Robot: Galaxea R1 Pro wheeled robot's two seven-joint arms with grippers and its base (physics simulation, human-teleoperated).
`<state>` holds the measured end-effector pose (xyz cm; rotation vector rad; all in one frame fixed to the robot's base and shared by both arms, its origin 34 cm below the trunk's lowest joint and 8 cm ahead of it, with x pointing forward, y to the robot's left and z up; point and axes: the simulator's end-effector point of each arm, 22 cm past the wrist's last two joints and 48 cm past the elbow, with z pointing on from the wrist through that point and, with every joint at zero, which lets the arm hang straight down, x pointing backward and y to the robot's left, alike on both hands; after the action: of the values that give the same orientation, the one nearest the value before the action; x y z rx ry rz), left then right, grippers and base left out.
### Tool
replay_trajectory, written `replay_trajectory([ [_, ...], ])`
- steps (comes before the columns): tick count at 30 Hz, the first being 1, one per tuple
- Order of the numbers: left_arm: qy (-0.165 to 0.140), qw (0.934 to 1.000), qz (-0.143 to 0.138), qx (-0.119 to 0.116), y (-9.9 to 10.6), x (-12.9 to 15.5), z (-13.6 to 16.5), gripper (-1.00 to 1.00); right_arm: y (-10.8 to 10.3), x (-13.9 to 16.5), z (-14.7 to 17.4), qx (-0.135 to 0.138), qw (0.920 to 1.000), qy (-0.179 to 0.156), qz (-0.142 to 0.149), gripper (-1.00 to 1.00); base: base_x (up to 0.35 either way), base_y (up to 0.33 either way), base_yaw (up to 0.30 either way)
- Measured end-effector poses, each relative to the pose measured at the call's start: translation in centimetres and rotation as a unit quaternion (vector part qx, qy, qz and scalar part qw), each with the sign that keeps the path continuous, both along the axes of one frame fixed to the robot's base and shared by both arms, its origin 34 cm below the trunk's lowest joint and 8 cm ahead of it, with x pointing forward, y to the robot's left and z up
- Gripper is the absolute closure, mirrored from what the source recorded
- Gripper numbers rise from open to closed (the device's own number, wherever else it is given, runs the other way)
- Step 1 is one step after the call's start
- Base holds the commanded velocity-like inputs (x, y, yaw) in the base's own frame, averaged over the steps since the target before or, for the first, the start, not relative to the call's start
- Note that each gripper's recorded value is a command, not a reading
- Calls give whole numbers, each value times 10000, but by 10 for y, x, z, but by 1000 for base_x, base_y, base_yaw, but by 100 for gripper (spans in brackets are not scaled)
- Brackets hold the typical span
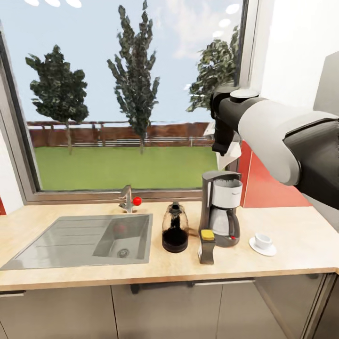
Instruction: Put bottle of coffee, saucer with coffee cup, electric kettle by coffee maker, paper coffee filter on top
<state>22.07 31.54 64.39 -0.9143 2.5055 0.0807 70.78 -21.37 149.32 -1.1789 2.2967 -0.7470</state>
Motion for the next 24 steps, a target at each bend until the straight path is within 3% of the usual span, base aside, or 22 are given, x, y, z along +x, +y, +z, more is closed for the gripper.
replay_trajectory([
  [4, 104, 9999, -36, 55, -5, -4, -2, -100, -2, 2, -13, 91, 9997, 77, -190, 100, 203, -213, 115],
  [6, 124, 9997, -185, 71, -12, -3, -2, -100, -2, 2, -17, 136, 9995, 102, -264, 100, 61, -65, 28],
  [20, 130, 9994, -299, 83, -17, -3, -2, -100, -4, 2, -18, 133, 9993, 86, -327, 100, 6, -8, 3],
  [24, 138, 9994, -300, 80, -17, -3, -2, -100, -9, 2, -16, 25, 9993, 71, -376, 100, 0, -170, -72],
])
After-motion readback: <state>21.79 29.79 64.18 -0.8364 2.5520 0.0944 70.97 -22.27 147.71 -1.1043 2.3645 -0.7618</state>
